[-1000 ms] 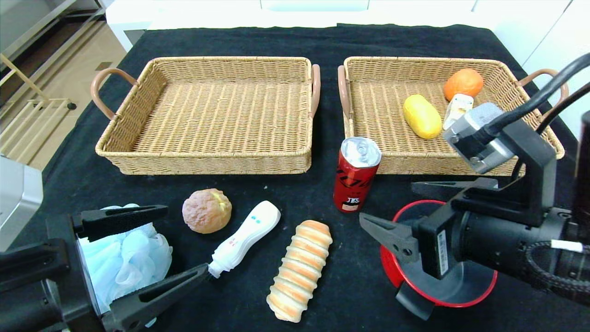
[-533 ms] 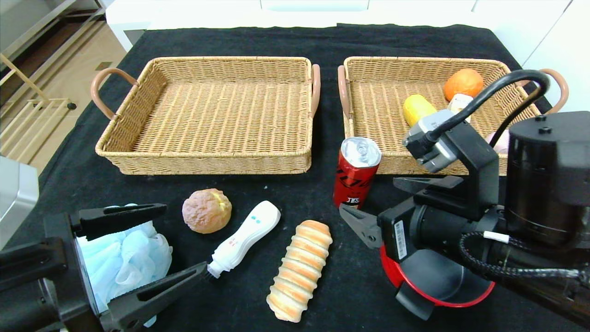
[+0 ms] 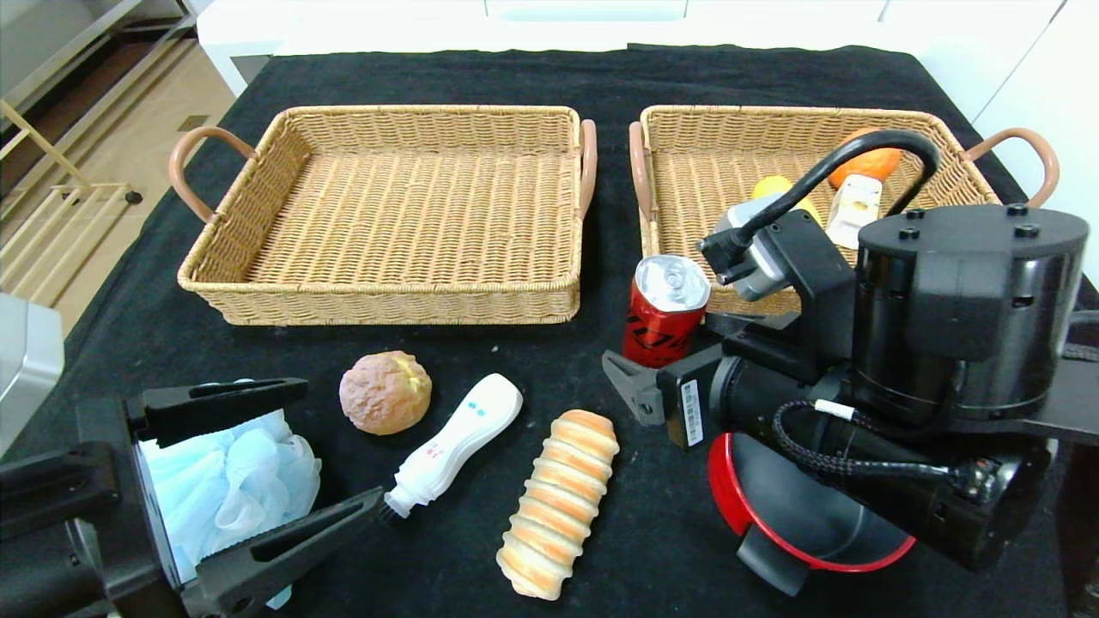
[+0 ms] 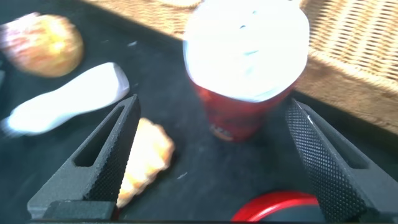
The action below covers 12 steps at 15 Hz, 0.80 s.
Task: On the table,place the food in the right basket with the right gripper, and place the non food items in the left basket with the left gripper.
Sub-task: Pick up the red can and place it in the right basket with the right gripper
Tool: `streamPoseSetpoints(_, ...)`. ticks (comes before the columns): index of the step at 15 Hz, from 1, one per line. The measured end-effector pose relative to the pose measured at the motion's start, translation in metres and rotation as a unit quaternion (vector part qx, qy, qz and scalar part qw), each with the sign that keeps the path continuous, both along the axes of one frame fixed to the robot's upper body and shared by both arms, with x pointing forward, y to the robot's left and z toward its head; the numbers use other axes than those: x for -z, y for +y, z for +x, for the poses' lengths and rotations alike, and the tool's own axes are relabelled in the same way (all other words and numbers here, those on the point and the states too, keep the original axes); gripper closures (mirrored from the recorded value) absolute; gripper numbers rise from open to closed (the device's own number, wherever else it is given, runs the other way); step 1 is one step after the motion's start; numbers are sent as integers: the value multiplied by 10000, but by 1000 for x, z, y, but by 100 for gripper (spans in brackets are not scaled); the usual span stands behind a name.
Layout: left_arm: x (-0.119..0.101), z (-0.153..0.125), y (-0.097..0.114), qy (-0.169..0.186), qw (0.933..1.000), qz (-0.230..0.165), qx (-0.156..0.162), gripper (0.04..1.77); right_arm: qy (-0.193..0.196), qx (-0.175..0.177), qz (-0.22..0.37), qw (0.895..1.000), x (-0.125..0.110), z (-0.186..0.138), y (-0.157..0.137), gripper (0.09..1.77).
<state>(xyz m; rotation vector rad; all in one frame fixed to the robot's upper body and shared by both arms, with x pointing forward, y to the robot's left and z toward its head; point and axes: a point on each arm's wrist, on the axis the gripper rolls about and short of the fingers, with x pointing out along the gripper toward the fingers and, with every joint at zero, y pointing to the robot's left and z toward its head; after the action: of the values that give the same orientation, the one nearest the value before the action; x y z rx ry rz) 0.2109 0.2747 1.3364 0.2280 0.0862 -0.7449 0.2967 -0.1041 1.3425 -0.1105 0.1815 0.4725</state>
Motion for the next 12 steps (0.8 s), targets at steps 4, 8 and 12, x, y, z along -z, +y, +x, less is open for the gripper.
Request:
streamPoseSetpoints(4,-1,0,0,-18,10000,-7,0,9,-105,225,70,9997,1,10,5,16)
streamPoseSetpoints(8,-2,-1,1,-43,10000,-20,-2,9,-171,364,118,9991,2,19,11,15)
streamPoseSetpoints(12,-1,-2,1,-44,10000,-19,0,9,-226,540,181,9981,3,28,11,15)
